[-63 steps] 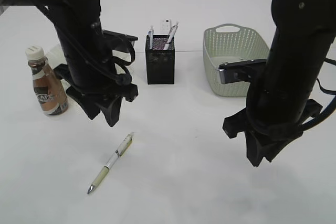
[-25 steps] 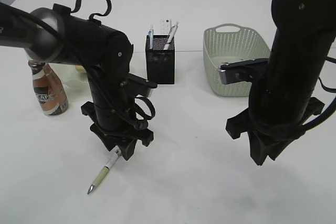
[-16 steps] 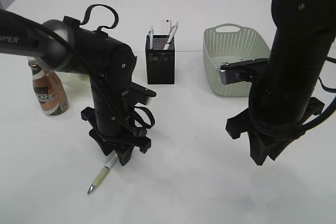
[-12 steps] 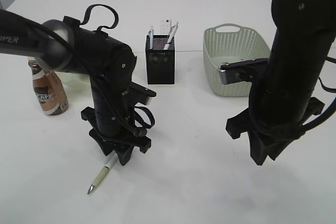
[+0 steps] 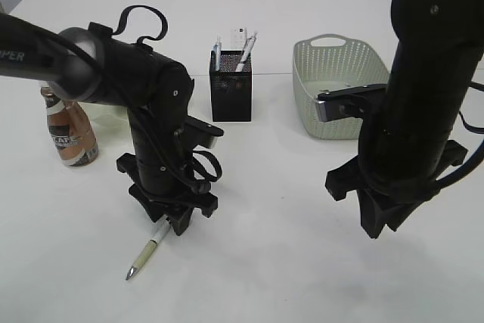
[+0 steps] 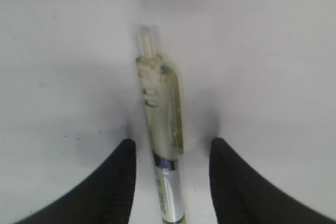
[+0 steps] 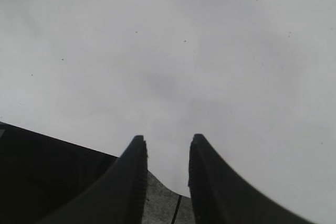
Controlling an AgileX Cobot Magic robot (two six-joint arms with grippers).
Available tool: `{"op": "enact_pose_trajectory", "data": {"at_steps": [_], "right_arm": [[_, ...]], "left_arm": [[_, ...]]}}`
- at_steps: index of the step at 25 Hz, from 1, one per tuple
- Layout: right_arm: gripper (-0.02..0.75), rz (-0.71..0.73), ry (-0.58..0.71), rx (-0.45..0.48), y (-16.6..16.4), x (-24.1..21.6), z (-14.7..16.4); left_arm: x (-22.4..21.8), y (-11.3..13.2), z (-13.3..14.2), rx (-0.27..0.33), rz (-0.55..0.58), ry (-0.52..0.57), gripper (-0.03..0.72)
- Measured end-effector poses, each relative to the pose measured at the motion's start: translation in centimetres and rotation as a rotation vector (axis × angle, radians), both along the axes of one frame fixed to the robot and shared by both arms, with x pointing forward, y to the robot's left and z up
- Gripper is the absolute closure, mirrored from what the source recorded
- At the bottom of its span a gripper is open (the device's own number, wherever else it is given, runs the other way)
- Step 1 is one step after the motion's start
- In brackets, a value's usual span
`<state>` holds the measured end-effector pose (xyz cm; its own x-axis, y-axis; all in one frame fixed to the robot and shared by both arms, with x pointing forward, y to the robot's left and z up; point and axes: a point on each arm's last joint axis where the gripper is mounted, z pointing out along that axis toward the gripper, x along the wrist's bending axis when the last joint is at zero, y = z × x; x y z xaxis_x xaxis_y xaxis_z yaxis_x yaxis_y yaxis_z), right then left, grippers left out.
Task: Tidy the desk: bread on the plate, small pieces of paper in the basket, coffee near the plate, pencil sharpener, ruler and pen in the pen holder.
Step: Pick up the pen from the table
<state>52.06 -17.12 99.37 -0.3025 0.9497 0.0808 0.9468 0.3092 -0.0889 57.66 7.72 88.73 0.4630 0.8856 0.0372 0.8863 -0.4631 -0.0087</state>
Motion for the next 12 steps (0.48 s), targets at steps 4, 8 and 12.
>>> {"op": "enact_pose_trajectory", "data": {"at_steps": [4,8,12], "right_arm": [[0.5,0.0,0.0,0.0,0.0,0.0,0.0],[0.5,0.0,0.0,0.0,0.0,0.0,0.0],[0.5,0.0,0.0,0.0,0.0,0.0,0.0]], "left_arm": [[0.29,0.42,0.0,-0.004,0.019,0.0,0.356],[0.32,0.38,-0.01,-0.016,0.028,0.001,0.356],[0.2,0.16,-0.01,-0.039,0.029,0.015,0.356]]}}
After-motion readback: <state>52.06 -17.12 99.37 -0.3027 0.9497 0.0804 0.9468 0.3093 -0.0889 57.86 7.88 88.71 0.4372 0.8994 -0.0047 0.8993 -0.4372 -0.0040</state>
